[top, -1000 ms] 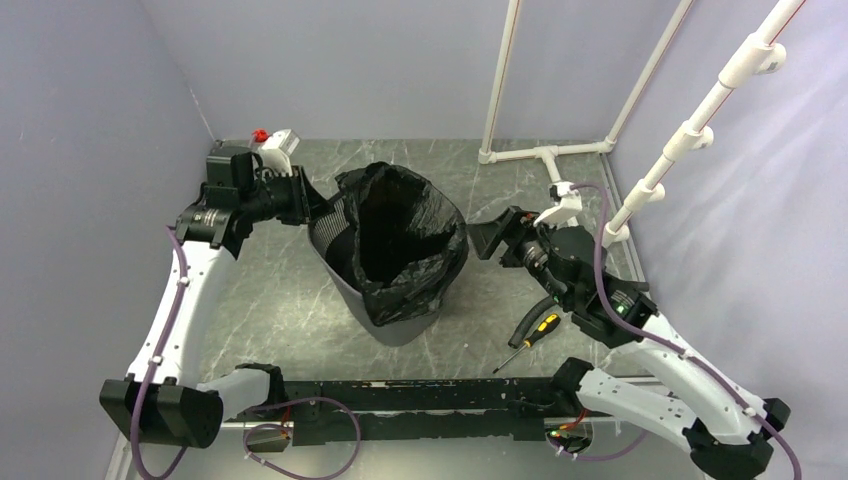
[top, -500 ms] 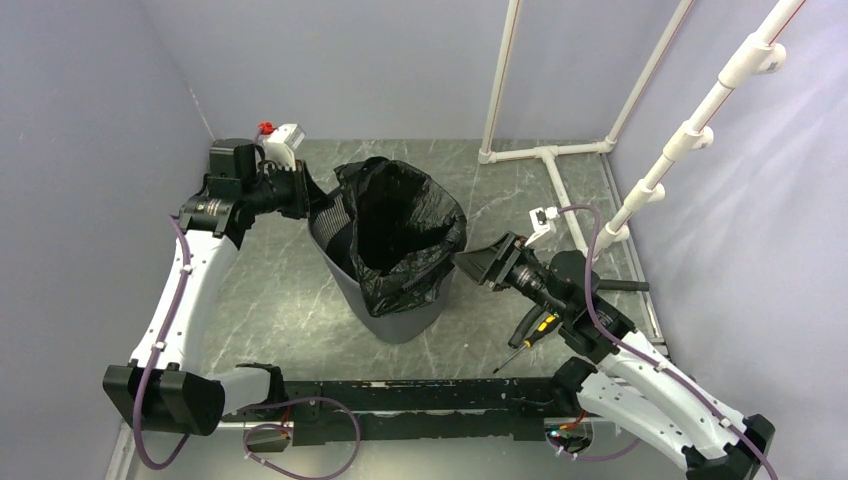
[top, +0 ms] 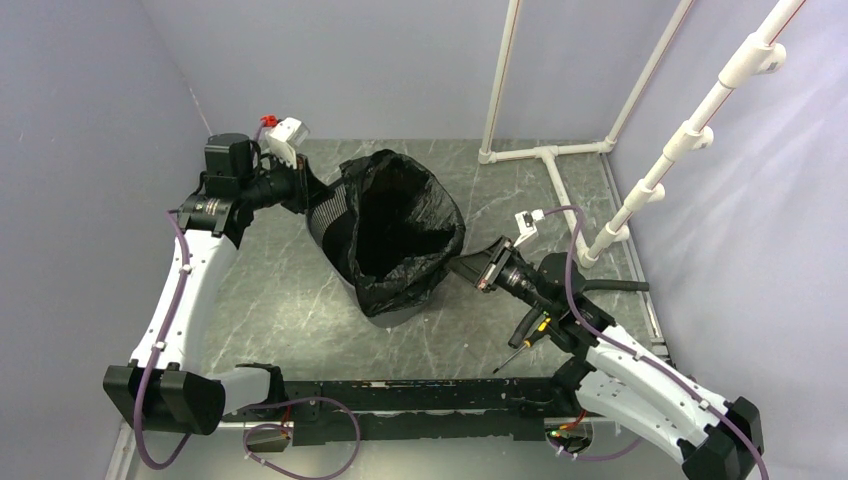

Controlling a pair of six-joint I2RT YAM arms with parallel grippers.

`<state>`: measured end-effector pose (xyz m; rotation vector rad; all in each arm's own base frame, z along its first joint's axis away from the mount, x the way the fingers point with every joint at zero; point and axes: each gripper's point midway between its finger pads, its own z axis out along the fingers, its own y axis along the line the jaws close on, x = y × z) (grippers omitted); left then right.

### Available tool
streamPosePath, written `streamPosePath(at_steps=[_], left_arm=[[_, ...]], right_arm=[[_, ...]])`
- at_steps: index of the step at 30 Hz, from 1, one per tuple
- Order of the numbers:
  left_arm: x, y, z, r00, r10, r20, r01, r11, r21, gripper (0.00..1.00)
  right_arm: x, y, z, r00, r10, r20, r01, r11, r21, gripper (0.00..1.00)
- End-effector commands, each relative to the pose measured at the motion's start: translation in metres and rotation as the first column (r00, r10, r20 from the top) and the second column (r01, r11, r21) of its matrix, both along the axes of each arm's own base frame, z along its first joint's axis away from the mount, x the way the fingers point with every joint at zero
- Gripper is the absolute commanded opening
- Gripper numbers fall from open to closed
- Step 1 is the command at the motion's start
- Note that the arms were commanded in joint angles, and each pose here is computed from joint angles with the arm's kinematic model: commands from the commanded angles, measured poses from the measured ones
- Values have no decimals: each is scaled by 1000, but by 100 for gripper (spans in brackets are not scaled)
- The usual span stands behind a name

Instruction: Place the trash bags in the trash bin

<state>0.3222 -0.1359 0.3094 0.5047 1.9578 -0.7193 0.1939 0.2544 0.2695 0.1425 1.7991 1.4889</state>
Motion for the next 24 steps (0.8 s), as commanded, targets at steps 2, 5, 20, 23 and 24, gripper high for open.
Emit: streamPosePath(at_steps=[2, 5, 20, 23, 24], left_arm=[[3, -17, 35, 978, -113, 174, 122, 992, -39, 3], [3, -20, 31, 982, -112, 150, 124, 989, -74, 3], [9, -22, 10, 992, -103, 70, 110, 989, -98, 3], [10, -21, 9, 994, -95, 55, 100, 990, -101, 3], [10, -21, 7, 995, -91, 46, 95, 990, -102, 3]], right_arm=[[2, 7, -3, 999, 31, -7, -31, 999, 32, 6], [4, 9, -11, 999, 27, -22, -27, 999, 19, 4], [14, 20, -45, 997, 54, -58, -60, 992, -110, 28], [18, 7, -48, 999, -11, -47, 3, 986, -167, 41], [19, 0, -48, 998, -41, -39, 33, 982, -187, 46]])
